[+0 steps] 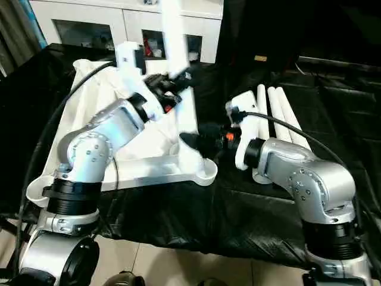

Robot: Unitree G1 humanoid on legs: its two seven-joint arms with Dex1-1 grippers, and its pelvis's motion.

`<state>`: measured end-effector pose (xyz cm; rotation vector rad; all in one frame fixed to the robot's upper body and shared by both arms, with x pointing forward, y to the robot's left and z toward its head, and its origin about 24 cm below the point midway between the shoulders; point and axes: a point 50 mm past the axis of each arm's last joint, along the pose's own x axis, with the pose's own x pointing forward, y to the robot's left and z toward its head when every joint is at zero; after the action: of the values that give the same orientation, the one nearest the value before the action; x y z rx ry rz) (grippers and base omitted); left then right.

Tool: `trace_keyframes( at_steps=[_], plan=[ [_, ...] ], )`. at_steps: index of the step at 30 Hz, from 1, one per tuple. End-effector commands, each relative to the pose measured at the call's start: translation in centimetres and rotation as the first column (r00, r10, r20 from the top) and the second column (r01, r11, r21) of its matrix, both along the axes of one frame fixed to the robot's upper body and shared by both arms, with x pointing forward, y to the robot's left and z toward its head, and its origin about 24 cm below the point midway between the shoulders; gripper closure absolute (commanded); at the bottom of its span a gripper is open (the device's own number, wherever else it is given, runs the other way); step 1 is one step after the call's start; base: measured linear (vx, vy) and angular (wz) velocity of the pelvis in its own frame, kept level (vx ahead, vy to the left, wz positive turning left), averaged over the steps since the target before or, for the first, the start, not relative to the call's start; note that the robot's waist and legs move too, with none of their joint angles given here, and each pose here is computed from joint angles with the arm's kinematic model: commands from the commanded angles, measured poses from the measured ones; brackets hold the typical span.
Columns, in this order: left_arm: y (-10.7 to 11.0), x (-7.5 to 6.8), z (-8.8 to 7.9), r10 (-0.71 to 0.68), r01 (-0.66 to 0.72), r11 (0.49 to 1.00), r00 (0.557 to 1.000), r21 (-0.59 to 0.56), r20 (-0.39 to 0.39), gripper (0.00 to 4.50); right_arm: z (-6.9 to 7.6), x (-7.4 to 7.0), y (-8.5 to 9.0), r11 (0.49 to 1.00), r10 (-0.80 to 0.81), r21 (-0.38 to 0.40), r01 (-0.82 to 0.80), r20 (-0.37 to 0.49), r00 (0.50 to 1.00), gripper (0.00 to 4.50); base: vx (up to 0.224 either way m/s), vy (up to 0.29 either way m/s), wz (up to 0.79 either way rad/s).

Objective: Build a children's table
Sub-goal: Pick table leg

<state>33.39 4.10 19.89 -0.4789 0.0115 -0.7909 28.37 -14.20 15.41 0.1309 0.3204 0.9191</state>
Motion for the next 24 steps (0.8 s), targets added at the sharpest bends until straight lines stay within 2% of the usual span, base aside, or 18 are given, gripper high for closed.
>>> trace_keyframes(
  at_steps=[1, 6, 14, 15, 20, 21, 24],
  plan=[
    [-1.0, -0.5, 1.4, -0.068, 0.066, 0.997, 0.995, 0.033, 0.077, 2.68, -0.3, -0.1, -0.1, 0.999, 0.03, -0.017, -0.03, -0.03, 0.999, 1.03, 0.0, 0.0, 0.0],
    [-1.6, -1.0, 1.6, -0.124, 0.118, 0.991, 0.987, 0.062, 0.107, 2.68, -0.3, -0.3, 0.3, 0.998, 0.065, -0.013, -0.065, -0.039, 0.997, 1.03, 0.0, 0.0, 0.0],
    [-2.3, -1.9, 1.7, -0.228, 0.216, 0.972, 0.963, 0.091, 0.144, 2.68, -1.2, 0.0, 0.0, 0.995, 0.058, -0.072, -0.064, -0.078, 0.995, 1.03, 0.0, 0.0, 0.0],
    [-2.3, -2.0, 1.7, -0.238, 0.226, 0.97, 0.96, 0.093, 0.145, 2.68, -1.2, 0.1, 0.0, 0.995, 0.057, -0.073, -0.063, -0.078, 0.995, 1.3, 0.0, 0.0, 0.0],
    [-2.3, -2.2, 1.5, -0.275, 0.259, 0.959, 0.95, 0.117, 0.15, 2.68, -1.1, 0.1, 0.2, 0.995, 0.068, -0.063, -0.073, -0.074, 0.995, 1.56, 0.0, 0.0, 0.0],
    [-2.3, -2.3, 1.5, -0.282, 0.265, 0.957, 0.948, 0.122, 0.151, 2.68, -1.1, 0.1, 0.2, 0.995, 0.071, -0.06, -0.076, -0.072, 0.995, 1.8, 0.0, 0.0, 0.0],
    [-2.4, -2.4, 1.4, -0.294, 0.275, 0.952, 0.943, 0.132, 0.153, 2.68, -1.0, 0.1, 0.3, 0.995, 0.081, -0.054, -0.085, -0.068, 0.994, 1.87, 0.0, 0.0, 0.0]
  ],
)
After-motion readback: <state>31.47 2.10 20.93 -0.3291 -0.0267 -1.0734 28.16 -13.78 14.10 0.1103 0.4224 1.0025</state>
